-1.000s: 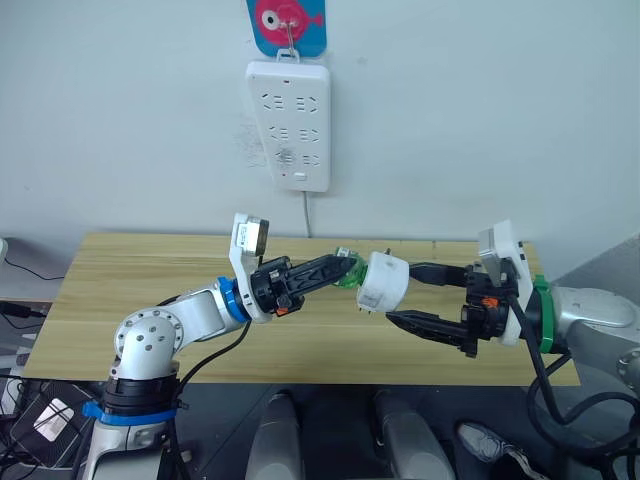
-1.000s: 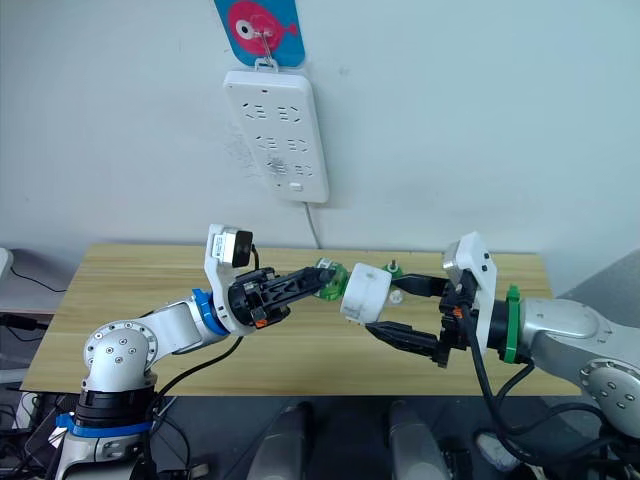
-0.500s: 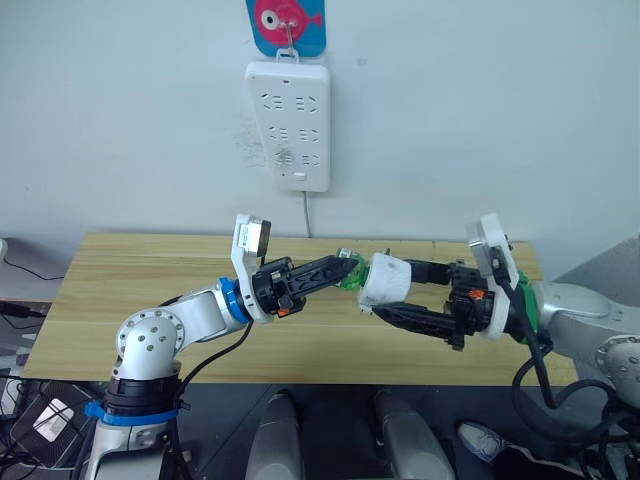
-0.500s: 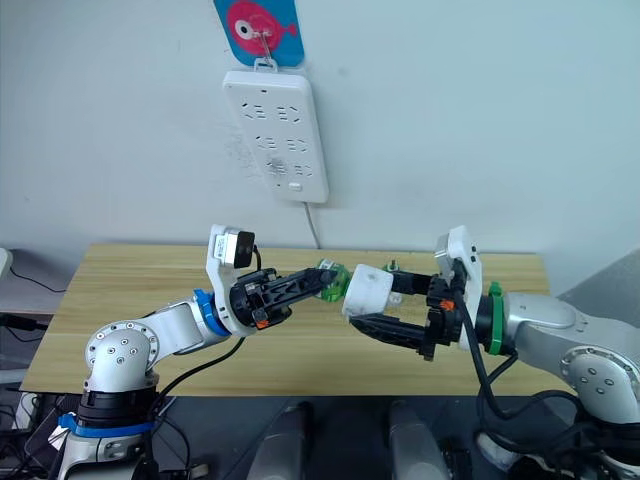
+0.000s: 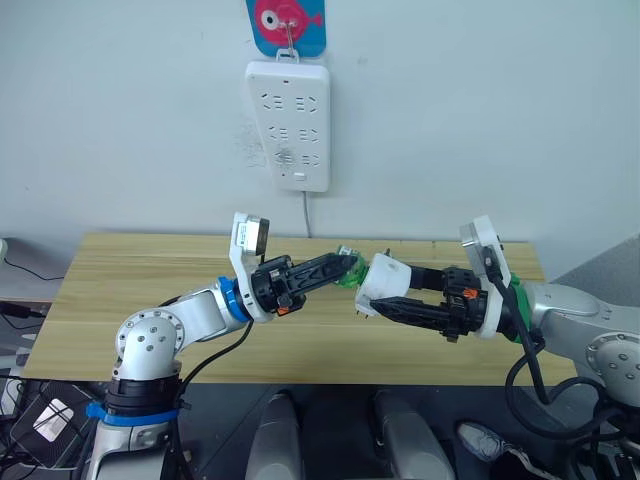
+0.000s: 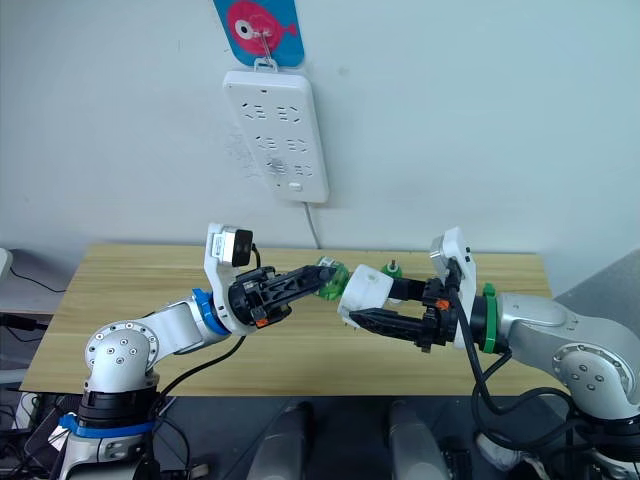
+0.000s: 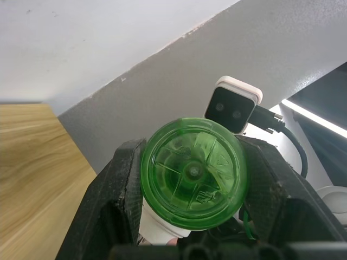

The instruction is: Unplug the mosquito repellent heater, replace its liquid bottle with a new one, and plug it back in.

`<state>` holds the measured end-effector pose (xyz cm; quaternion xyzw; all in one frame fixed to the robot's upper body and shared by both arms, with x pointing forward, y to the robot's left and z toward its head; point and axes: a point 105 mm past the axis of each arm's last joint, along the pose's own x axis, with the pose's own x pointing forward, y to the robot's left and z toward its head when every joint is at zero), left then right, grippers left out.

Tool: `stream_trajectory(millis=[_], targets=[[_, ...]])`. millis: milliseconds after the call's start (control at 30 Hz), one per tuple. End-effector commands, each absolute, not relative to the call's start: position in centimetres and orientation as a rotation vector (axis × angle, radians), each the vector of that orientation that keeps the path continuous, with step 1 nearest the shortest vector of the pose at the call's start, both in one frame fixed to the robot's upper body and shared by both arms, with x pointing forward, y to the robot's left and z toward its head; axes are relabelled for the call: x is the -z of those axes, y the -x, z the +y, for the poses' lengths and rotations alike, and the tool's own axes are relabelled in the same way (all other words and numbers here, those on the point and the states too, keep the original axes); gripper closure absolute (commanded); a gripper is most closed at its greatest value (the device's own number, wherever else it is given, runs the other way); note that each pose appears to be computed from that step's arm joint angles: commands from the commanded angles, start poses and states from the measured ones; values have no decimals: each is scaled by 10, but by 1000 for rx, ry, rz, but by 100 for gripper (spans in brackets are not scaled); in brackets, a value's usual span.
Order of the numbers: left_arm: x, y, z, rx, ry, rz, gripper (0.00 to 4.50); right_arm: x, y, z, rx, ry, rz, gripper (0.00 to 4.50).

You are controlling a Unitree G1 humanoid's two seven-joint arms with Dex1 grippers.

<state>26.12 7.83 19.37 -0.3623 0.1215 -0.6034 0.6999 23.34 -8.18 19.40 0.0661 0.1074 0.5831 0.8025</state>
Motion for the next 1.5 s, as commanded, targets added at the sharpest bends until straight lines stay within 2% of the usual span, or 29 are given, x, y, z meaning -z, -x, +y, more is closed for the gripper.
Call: stream_trajectory(millis=[33,67,267,333,500,800,1033,1267,1500], targets=[[-196,-261,78,1344,693,259,147,-201,-229,-82,-1272,-127,191,151],[-194,-261,79,1343,625,257,125,-201,-230,-83,-1269,-121,193,151],[-190,-260,100,1370,116,193,121,-197,-233,-101,-1257,32,225,151],[-187,-259,105,1382,-76,138,121,-196,-234,-107,-1261,104,231,151],[-177,-246,96,1490,-379,-19,121,-192,-232,-114,-1333,309,238,151],[-158,-254,86,1517,-327,-44,121,-189,-231,-107,-1419,391,232,151],[-158,-255,78,1523,-317,-82,121,-186,-229,-104,-1432,400,234,151],[-160,-238,74,1595,-329,-145,121,-183,-228,-104,-1432,396,244,151],[-162,-250,66,1533,-349,-185,121,-183,-227,-103,-1438,392,245,151]])
